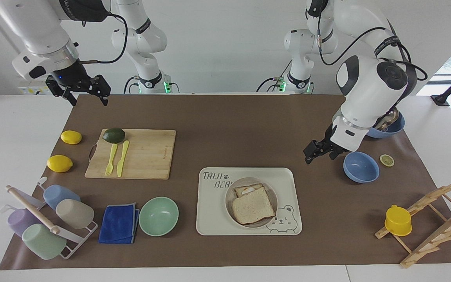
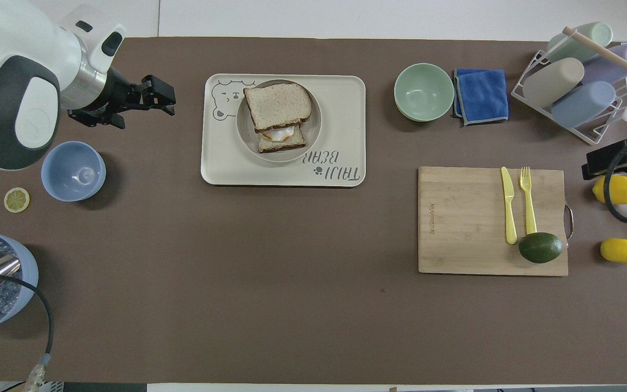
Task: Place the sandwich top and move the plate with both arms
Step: 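Open the left gripper and withdraw it from the plate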
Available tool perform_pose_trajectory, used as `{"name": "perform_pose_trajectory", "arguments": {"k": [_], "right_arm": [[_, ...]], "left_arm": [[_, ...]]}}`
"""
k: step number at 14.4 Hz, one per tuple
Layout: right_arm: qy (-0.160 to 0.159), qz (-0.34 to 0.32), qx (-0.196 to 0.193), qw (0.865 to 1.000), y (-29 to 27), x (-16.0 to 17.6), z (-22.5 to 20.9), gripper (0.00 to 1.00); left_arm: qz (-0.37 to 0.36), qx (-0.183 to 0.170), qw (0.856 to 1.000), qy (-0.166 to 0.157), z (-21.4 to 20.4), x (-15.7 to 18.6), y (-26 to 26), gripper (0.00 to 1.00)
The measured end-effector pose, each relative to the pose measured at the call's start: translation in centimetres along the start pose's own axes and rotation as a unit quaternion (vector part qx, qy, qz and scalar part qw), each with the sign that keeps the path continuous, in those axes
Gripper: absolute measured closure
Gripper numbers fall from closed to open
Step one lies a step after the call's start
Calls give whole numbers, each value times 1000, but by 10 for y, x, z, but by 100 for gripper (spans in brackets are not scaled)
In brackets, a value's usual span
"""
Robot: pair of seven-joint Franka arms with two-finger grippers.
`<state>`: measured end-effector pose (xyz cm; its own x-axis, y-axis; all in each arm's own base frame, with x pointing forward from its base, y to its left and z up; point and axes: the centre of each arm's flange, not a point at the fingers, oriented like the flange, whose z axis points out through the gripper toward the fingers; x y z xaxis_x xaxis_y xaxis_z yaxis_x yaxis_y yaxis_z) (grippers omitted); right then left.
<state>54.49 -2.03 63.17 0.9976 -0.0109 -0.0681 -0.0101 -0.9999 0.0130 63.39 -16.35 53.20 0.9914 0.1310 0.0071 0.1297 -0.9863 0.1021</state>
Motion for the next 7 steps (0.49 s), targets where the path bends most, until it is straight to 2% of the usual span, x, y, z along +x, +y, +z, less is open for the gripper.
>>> {"name": "perform_pose_trajectory", "arguments": {"k": [7], "right_arm": [[-9,0,0,1000,-1,-5,-1,0]], "left_arm": [[55,55,997,-27,-94,-75,-29,0]]}}
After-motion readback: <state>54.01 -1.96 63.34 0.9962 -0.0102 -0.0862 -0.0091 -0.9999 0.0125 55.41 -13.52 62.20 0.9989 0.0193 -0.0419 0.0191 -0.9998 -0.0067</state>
